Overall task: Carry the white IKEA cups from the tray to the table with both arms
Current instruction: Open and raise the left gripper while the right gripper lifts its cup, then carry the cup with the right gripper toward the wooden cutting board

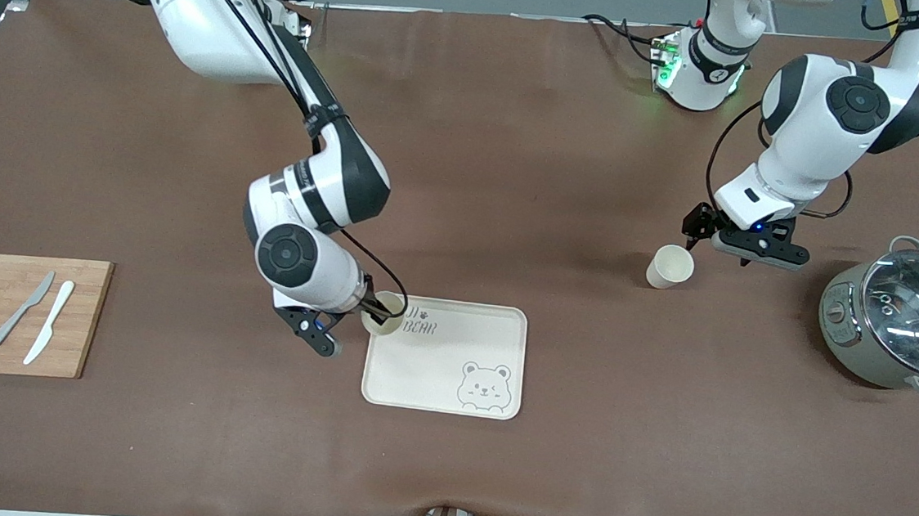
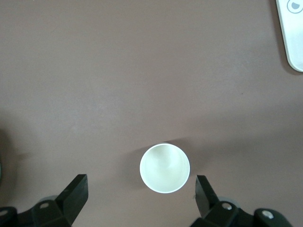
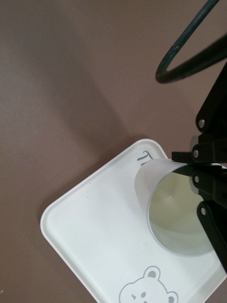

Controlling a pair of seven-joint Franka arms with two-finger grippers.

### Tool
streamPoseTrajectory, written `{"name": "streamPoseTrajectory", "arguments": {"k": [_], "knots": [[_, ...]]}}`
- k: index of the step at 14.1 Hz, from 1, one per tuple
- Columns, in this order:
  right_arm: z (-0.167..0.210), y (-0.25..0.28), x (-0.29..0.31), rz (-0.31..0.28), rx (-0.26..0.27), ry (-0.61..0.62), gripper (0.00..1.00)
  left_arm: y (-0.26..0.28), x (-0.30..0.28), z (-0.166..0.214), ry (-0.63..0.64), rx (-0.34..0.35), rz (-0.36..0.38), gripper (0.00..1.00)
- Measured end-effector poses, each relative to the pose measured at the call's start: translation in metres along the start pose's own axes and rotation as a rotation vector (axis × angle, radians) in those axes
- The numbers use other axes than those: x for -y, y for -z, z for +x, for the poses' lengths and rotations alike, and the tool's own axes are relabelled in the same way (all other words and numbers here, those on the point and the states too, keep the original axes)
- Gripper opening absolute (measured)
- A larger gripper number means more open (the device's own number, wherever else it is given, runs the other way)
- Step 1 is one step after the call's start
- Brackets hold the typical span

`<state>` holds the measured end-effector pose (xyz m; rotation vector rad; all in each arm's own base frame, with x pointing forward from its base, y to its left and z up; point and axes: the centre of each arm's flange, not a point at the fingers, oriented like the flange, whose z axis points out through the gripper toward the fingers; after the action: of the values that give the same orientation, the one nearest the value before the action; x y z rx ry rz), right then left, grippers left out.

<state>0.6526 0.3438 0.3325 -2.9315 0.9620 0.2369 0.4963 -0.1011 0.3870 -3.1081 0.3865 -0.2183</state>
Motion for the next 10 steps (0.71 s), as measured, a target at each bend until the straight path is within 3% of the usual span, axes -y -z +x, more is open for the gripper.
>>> {"name": "streamPoseTrajectory", "arguments": {"k": [4,10], "knots": [[0.026,-0.003,-0.024,-0.03,0.02,0.103,0.03,0.024,0.001,0.008,0.002,0.088,-0.002,1.0],[0.089,0.007,-0.097,-0.042,0.054,0.279,0.03,0.053,0.001,0.02,0.035,0.086,0.0,1.0]]}}
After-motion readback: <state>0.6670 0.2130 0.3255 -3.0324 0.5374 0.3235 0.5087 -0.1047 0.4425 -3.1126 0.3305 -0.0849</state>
